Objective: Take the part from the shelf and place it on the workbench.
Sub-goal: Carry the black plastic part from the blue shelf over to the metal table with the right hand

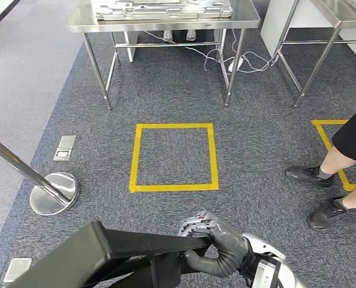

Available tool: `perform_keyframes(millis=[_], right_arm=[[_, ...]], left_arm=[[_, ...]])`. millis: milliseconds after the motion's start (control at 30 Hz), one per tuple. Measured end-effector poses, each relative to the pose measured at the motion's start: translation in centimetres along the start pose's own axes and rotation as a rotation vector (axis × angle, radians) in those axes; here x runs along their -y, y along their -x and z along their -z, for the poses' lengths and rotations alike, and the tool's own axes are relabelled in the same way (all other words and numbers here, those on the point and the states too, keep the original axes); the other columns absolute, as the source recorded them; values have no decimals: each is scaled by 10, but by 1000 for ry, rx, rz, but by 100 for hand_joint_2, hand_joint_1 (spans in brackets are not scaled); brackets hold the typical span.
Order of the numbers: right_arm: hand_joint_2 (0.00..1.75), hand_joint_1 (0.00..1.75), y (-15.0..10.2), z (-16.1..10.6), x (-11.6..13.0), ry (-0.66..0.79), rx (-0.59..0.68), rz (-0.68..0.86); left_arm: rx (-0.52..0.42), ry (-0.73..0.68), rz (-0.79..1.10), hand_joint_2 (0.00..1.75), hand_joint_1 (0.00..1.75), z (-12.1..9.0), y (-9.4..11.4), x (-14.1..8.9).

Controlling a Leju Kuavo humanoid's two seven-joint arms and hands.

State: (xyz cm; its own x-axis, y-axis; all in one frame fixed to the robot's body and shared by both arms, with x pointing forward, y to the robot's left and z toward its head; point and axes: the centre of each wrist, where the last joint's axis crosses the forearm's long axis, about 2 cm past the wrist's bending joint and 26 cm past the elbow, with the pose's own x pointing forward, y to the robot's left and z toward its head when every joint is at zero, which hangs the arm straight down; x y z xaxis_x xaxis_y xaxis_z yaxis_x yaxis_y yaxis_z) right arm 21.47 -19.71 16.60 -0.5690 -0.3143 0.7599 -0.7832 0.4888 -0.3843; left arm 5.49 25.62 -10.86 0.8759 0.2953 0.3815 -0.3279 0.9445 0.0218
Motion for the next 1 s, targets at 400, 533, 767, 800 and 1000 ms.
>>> perform_keyframes(millis=[400, 533, 767, 800, 1000], right_arm=[[175, 175, -2, 4, 1, 6, 26, -5], [175, 175, -3, 6, 2, 11, 44, -11], [175, 175, -3, 7, 3, 17, 48, -16], [175, 175, -3, 7, 3, 17, 48, -16], [175, 175, -4, 7, 3, 17, 49, -16]], left_arm=[[17, 25, -4, 175, 0, 0, 0, 0], [18, 25, -2, 175, 0, 0, 0, 0], [18, 26, -2, 175, 0, 0, 0, 0], [18, 26, -2, 175, 0, 0, 0, 0], [18, 32, -4, 175, 0, 0, 0, 1]])
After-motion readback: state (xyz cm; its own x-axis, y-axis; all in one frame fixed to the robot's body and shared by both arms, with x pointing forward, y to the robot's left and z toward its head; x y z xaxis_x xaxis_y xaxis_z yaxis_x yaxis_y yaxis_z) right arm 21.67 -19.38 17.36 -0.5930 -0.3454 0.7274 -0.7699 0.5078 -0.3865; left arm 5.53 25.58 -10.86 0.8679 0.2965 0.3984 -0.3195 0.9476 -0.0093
